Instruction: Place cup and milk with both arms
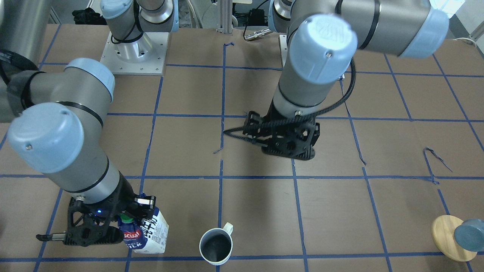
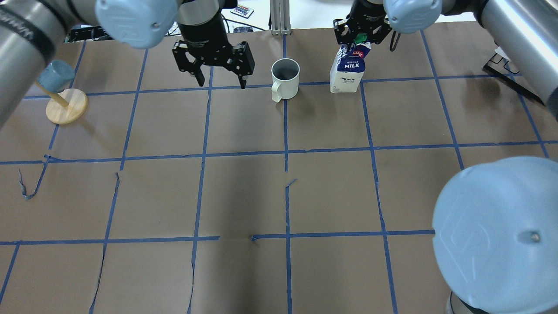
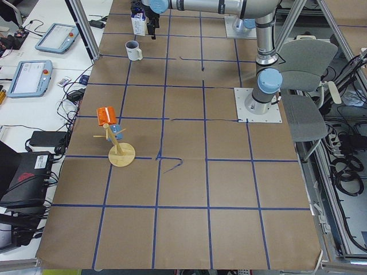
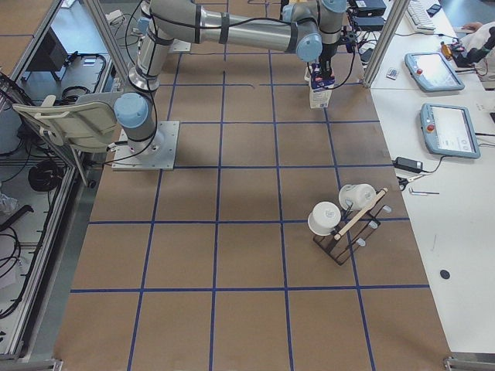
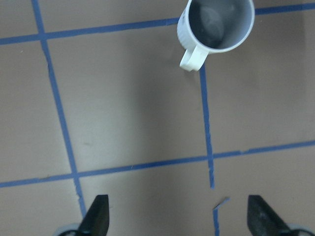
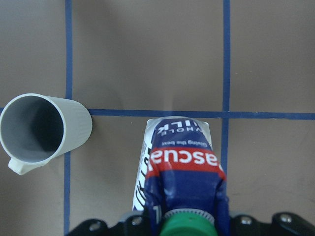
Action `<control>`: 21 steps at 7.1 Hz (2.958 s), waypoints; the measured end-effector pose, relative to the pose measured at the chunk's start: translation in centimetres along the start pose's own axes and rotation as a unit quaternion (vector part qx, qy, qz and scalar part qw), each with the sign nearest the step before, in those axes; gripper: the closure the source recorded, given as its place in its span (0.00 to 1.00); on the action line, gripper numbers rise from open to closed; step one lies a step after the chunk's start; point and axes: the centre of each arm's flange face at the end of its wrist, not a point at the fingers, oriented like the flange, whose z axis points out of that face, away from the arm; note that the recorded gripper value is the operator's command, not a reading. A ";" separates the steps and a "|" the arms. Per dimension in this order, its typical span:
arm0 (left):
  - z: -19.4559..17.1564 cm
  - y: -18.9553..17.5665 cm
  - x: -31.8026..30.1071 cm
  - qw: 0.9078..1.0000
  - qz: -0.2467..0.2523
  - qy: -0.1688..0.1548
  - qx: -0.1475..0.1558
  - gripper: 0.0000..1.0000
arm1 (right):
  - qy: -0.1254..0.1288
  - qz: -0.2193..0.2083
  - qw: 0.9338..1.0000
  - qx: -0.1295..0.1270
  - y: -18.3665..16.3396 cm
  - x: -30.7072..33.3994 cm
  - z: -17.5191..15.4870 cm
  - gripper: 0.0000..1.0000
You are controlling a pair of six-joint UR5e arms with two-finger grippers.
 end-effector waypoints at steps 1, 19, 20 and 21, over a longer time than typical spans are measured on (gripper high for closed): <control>-1.1 4.0 -1.2 1.000 0.002 0.001 0.004 0.00 | -0.004 0.006 1.000 0.003 -0.6 -1.4 1.0 0.76; -6.4 9.9 -7.2 0.995 -0.014 -0.052 0.086 0.00 | 0.043 -0.005 0.999 0.025 -1.0 -0.9 -4.9 0.03; -6.3 10.0 -7.2 0.995 -0.015 -0.051 0.084 0.00 | 0.051 -0.016 0.999 0.001 1.4 2.9 -8.3 0.03; -6.2 10.0 -7.2 0.995 -0.015 -0.050 0.083 0.00 | 0.049 -0.015 0.999 -0.008 5.5 5.3 -11.8 0.00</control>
